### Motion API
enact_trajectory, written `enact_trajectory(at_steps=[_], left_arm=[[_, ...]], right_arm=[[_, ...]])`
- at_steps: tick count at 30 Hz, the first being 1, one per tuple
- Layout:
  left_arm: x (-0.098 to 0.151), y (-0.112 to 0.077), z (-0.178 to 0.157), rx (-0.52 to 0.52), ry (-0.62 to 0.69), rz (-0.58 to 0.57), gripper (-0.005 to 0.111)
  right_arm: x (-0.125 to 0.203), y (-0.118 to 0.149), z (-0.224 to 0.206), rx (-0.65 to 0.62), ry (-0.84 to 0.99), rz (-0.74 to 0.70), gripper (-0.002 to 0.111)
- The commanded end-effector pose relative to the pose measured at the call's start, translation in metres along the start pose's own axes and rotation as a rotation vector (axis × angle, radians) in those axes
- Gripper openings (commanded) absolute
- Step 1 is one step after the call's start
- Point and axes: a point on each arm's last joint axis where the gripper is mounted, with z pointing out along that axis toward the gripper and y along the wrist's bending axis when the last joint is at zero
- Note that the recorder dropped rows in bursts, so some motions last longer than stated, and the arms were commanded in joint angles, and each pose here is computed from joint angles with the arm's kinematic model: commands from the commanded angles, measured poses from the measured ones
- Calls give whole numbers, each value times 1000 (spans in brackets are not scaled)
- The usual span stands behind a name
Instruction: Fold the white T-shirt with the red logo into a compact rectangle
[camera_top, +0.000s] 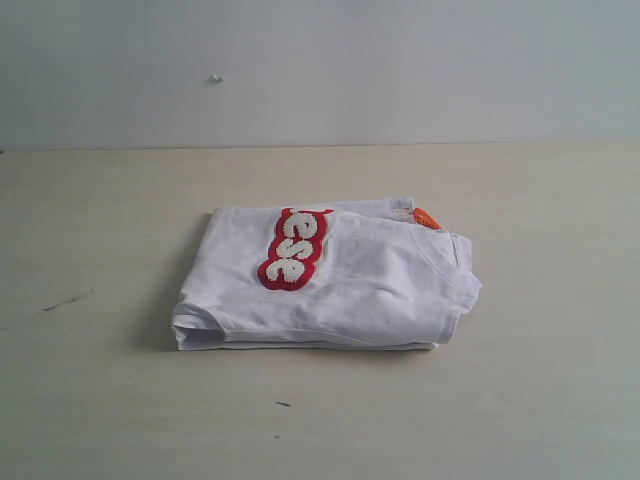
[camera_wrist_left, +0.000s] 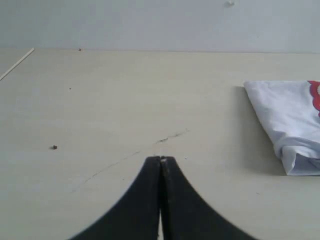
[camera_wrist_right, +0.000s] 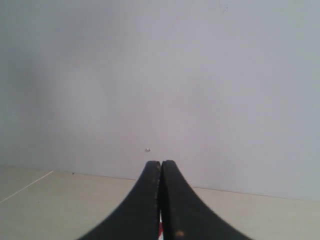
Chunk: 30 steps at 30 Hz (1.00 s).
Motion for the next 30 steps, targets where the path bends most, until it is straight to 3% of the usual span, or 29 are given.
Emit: enact_trajectory(at_steps=[1, 6, 11, 19, 30], left_arm=[[0, 0, 0, -1, -14, 2, 0], [0, 0, 0, -1, -14, 2, 0], [0, 0, 0, -1, -14, 2, 0], [0, 0, 0, -1, -14, 2, 0], [0, 0, 0, -1, -14, 2, 0]], right_arm=[[1, -2, 1, 15, -25, -34, 0], [7, -7, 0, 44, -133, -106, 0], [24, -12, -1, 79, -266, -296, 0], [55, -20, 7, 165, -200, -474, 0], [115, -41, 16, 316, -50, -302, 0]])
